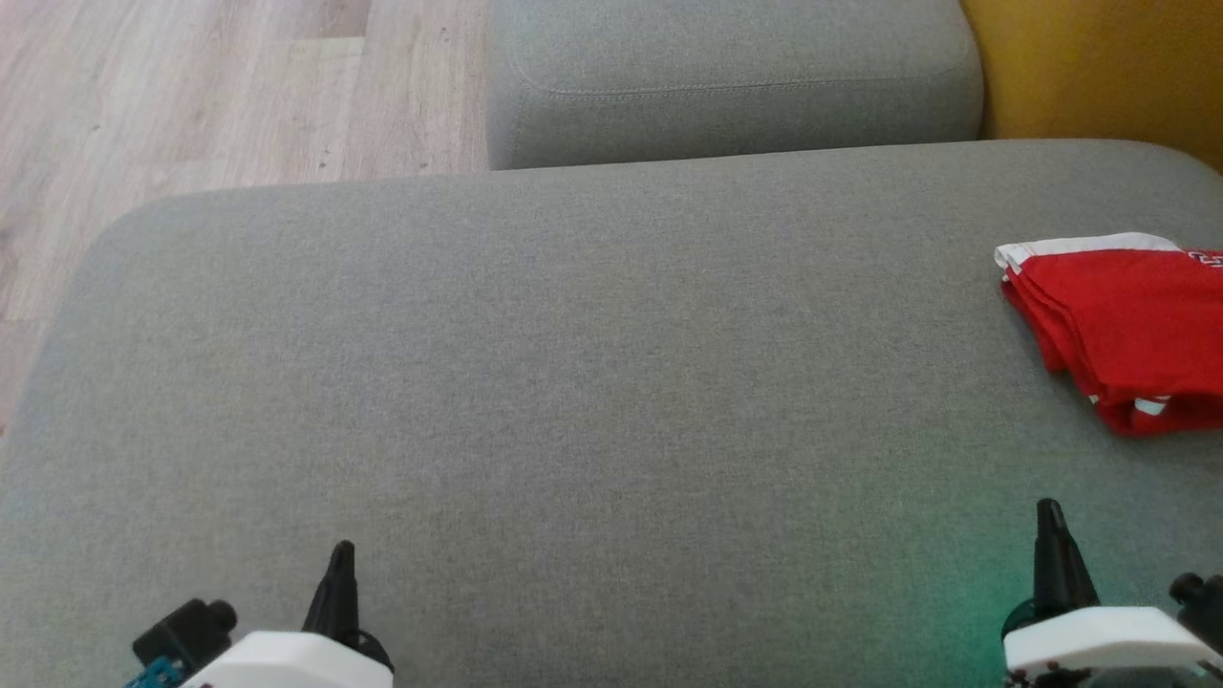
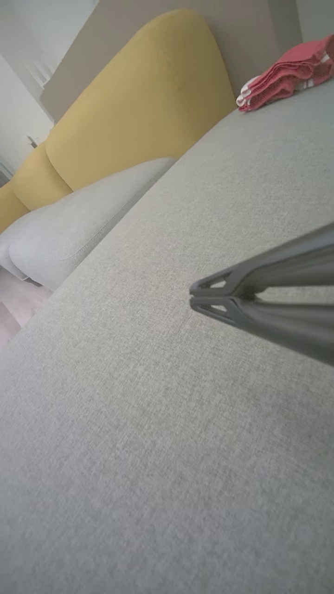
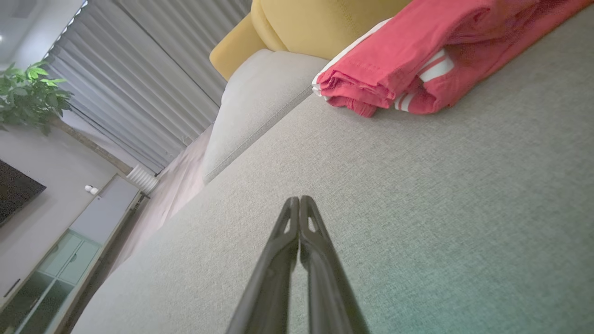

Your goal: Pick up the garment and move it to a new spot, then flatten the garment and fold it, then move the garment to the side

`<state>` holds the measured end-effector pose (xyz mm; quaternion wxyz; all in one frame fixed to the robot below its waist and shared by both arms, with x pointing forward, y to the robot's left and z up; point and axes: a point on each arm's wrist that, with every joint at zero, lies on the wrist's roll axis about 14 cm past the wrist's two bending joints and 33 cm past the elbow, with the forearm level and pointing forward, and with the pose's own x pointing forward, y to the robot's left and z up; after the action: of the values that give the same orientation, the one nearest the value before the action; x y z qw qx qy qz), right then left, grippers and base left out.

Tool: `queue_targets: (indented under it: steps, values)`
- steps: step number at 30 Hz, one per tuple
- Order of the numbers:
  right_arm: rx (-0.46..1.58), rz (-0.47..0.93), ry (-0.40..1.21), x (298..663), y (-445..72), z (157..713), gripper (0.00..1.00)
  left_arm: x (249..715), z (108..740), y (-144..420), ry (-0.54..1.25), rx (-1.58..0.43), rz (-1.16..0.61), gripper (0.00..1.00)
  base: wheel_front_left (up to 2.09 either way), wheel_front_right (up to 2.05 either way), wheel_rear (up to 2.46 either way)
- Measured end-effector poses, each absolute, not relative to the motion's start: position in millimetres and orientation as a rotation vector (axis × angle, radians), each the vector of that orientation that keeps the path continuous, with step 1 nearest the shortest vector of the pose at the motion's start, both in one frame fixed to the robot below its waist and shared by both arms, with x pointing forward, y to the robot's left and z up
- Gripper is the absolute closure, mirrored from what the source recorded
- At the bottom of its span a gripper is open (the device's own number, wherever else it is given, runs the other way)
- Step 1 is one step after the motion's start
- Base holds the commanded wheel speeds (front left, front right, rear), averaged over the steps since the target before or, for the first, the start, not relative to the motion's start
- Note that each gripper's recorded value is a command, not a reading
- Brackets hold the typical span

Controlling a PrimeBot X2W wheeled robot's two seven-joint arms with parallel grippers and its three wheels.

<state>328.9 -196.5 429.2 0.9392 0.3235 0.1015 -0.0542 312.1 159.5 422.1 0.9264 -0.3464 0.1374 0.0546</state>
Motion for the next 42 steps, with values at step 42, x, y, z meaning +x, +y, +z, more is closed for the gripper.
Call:
queue_targets:
  steps: [42]
  values:
    - [1.171,-0.15,0.141,353,-204,449,1.0,343,440,175,0.23,-1.194,0.13,1.0,0.0,0.0,0.0]
